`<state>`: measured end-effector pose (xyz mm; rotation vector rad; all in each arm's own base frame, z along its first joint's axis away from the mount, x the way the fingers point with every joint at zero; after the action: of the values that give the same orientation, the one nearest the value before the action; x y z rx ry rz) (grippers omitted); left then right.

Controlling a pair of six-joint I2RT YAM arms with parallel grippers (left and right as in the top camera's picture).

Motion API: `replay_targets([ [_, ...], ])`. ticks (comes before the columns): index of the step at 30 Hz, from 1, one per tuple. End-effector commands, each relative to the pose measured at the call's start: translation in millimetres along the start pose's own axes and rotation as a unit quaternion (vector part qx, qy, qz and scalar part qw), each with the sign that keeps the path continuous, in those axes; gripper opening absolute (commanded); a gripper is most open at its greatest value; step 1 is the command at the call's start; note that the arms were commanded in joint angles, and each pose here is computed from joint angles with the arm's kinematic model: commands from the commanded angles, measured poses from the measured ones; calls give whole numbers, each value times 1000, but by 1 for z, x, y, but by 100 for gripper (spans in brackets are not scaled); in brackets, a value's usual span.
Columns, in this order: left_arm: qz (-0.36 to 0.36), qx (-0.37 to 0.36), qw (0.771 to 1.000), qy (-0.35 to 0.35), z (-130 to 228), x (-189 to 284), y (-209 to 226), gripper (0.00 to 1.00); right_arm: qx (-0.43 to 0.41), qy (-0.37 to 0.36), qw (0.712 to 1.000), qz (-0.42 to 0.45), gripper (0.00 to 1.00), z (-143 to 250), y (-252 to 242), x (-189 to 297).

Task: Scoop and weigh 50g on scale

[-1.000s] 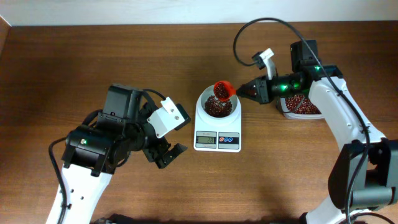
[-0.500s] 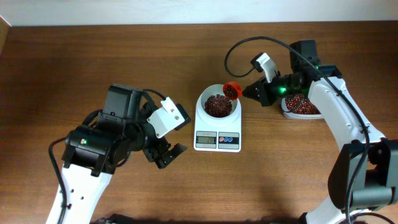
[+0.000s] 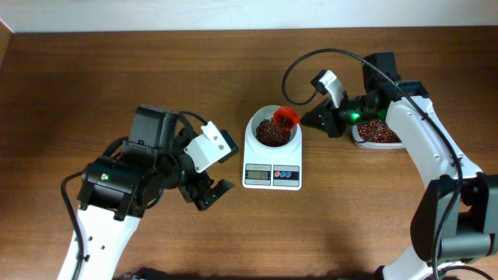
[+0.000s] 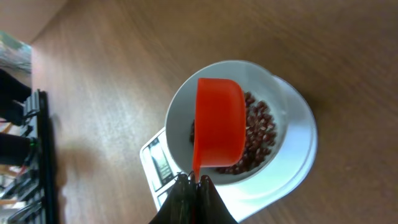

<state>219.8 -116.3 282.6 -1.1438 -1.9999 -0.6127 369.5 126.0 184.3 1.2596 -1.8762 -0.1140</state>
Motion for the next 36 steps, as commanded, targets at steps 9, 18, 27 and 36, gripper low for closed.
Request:
replay_targets([
  [9, -1, -9, 1000, -11, -5, 4, 1, 99, 4, 12, 1000, -17, 4, 1, 9, -16],
  [18, -1, -9, 1000, -11, -5, 4, 1, 99, 38, 64, 995, 66, 4, 3, 3, -35],
  [27, -1, -9, 1000, -11, -5, 4, 1, 99, 62, 36, 997, 13, 4, -4, 15, -37],
  [36, -1, -9, 1000, -11, -5, 4, 1, 99, 28, 42, 999, 17, 4, -2, 16, -36],
])
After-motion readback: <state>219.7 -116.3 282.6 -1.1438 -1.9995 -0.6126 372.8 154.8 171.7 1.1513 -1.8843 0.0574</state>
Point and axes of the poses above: each gripper's point midway between its finger pads, its own x axis back along the fingers, its own y axis along the line the jaws close on, z = x × y, the point moved 5 cm from there along x, back along the fingers, and after that the axes turned 4 degrees about -x, right-handed, at the moved point
